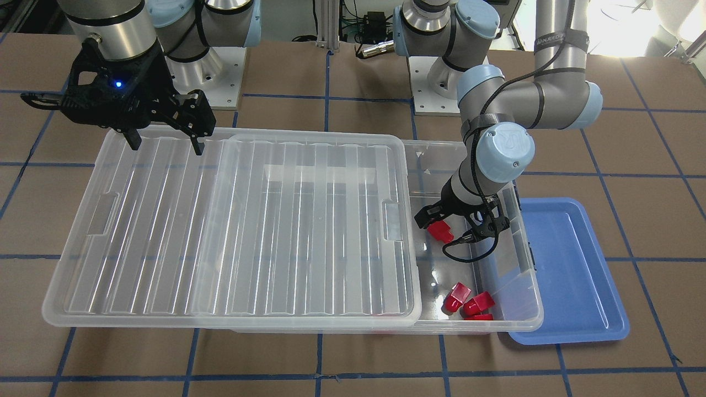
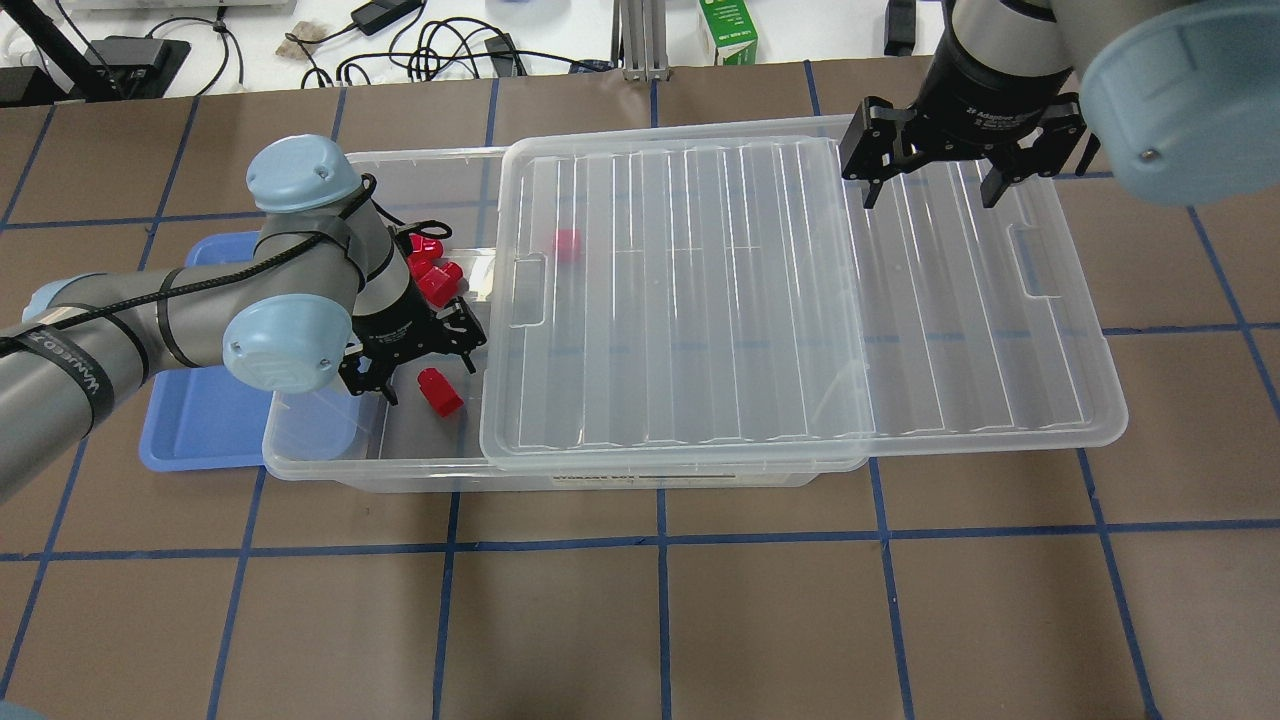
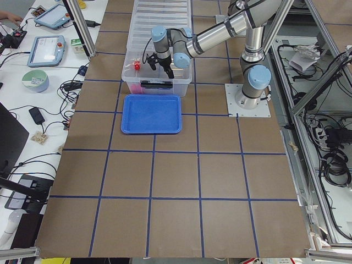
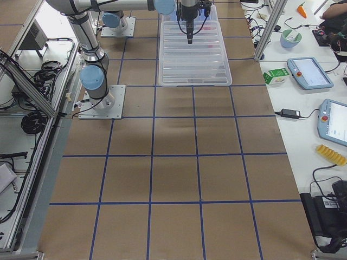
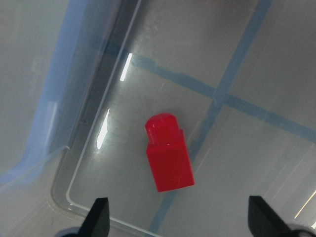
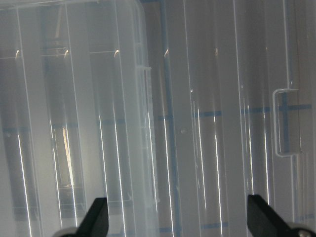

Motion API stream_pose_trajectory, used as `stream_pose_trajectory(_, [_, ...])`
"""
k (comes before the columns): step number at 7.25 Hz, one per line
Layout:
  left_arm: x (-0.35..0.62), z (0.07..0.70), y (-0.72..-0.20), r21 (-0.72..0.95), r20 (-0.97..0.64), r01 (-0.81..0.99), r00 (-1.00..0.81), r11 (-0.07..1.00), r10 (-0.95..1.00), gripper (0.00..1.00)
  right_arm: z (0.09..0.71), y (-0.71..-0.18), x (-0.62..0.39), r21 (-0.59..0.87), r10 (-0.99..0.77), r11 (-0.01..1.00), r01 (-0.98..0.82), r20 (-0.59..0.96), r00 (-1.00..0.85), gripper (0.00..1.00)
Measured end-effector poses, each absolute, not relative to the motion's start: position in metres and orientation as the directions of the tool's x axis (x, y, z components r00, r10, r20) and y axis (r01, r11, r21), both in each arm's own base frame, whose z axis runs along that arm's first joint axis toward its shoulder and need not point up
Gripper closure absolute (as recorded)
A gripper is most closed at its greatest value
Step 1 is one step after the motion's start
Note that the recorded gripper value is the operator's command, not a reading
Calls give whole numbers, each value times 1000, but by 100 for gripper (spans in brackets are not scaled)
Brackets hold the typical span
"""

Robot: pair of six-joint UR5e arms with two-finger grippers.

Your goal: Place red block in blue tray from box

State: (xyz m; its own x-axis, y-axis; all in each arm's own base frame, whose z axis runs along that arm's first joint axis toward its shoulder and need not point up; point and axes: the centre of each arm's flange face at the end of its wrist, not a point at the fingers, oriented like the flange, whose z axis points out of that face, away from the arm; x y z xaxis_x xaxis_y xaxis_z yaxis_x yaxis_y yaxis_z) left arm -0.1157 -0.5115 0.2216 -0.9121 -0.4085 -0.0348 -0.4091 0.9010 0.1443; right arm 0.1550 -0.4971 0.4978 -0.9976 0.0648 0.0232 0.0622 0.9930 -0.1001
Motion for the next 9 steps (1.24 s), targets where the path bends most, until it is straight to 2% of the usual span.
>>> stream_pose_trajectory(2, [-115,202,-510,135,-35,-413,-910,901,-412,2,498,-497,155,-100,65,993,63,21,-998,0])
stream_pose_trajectory(3, [-115,194,-509,139,-43,-412,-911,901,-410,22,498,-497,155,-100,64,993,62,21,-998,0])
stream_pose_trajectory(4, [-113,187,-508,148,-52,-411,-911,900,-408,60,498,-497,155,-100,64,993,62,21,-998,0])
stream_pose_trajectory(5, [-112,182,-508,155,-57,-410,-912,899,-406,89,498,-497,156,-100,64,993,61,21,-998,0])
stream_pose_trajectory(6, [-111,180,-509,159,-58,-408,-913,899,-404,100,497,-497,155,-99,64,993,62,21,-998,0])
stream_pose_trajectory(9, [-111,204,-519,116,-33,-411,-911,904,-411,100,497,-497,155,-98,65,993,62,21,-998,0])
